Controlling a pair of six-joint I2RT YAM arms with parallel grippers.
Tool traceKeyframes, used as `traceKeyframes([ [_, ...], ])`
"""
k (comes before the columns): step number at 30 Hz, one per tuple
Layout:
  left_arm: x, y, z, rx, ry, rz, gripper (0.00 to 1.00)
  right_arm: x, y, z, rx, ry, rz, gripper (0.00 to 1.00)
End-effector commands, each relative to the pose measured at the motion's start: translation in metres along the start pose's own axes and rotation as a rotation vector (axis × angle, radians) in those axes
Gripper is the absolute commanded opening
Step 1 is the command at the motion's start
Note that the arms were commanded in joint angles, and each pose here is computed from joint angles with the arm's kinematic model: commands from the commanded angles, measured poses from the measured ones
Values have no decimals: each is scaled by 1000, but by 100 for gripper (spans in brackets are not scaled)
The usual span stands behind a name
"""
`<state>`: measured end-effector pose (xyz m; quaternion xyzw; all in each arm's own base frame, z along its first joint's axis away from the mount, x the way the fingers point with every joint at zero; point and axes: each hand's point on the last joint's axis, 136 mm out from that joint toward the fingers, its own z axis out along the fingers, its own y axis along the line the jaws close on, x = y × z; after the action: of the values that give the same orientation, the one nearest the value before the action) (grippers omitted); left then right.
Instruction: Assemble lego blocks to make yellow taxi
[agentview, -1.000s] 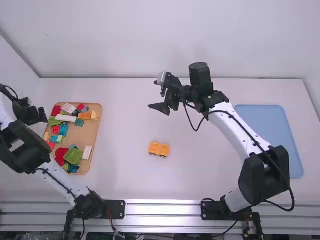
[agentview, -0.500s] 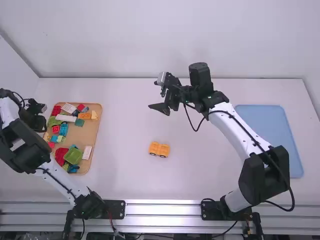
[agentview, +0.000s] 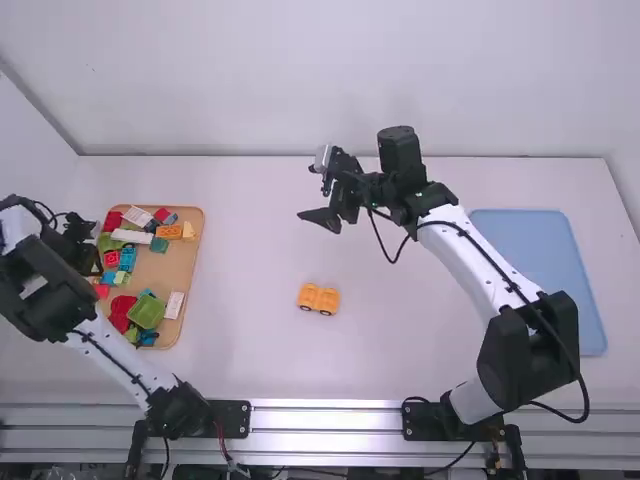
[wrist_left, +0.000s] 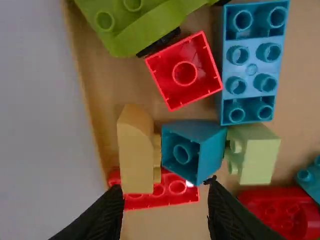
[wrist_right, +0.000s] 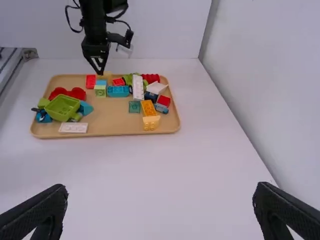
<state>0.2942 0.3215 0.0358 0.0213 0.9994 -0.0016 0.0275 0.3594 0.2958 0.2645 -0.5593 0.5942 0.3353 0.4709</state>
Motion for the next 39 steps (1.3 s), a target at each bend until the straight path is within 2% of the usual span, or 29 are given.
traceKeyframes([
  [1, 6, 1, 7, 24, -2, -22, 43, -4, -3, -1, 0, -5, -10, 99],
  [8, 1, 4, 8, 10, -26, -30, 35, -3, -3, -1, 0, -4, -9, 99],
  [26, 0, 9, 26, -27, -41, -35, 36, 1, -10, -1, 41, 22, -11, 99],
  [33, 2, 8, 32, -28, -40, -16, 33, 0, -10, -1, 42, 21, -13, 99],
  [39, 12, 13, 36, -66, 15, -25, 33, 1, -10, -1, 41, 22, -11, 99],
])
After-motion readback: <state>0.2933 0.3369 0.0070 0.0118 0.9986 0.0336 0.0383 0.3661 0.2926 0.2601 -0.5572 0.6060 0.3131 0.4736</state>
